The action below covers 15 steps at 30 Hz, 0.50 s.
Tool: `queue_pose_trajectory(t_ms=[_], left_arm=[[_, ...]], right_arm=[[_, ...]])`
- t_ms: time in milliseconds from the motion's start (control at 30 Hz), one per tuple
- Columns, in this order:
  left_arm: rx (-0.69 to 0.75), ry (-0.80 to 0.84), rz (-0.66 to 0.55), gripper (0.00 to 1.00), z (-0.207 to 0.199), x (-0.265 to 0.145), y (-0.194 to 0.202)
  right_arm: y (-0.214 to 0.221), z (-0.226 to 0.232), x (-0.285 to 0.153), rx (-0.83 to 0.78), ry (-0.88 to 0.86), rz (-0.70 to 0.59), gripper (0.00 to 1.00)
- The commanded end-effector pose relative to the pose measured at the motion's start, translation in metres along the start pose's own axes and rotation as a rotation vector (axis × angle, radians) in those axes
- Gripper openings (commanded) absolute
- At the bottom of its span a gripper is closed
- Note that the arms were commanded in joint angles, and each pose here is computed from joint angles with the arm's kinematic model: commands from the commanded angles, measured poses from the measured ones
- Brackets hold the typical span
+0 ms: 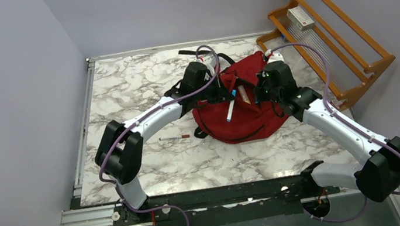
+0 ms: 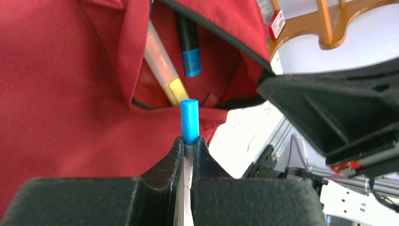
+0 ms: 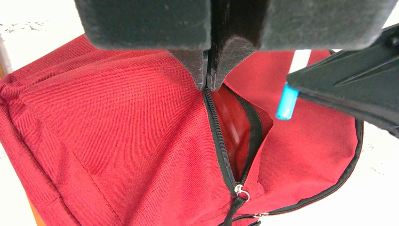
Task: Pack the student bag
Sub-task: Place the stationery in the student bag.
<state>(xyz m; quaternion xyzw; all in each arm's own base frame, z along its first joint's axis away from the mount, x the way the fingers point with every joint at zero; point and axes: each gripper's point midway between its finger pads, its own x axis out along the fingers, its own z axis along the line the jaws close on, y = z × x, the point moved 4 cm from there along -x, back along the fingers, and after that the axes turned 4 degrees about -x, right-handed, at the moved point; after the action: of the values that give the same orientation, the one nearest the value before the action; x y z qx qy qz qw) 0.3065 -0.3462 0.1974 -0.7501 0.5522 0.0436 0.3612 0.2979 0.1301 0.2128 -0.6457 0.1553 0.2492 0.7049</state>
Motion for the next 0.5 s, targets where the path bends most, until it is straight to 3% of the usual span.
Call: queue_pose_trajectory(t_ms=[0,467], left_arm=[[-0.083,0.147,-0.01,0.0,-0.036,0.016,-0.02],[-0.24,0.082,0.038,0.0,-0.026,0.068,-0.026]], right_arm=[[-0.013,0.003,-0.013,0.033,-0.011,-0.042,0.01],[-0.009,0.008,-0.017,0.07,-0.052,-0.039,0.01]])
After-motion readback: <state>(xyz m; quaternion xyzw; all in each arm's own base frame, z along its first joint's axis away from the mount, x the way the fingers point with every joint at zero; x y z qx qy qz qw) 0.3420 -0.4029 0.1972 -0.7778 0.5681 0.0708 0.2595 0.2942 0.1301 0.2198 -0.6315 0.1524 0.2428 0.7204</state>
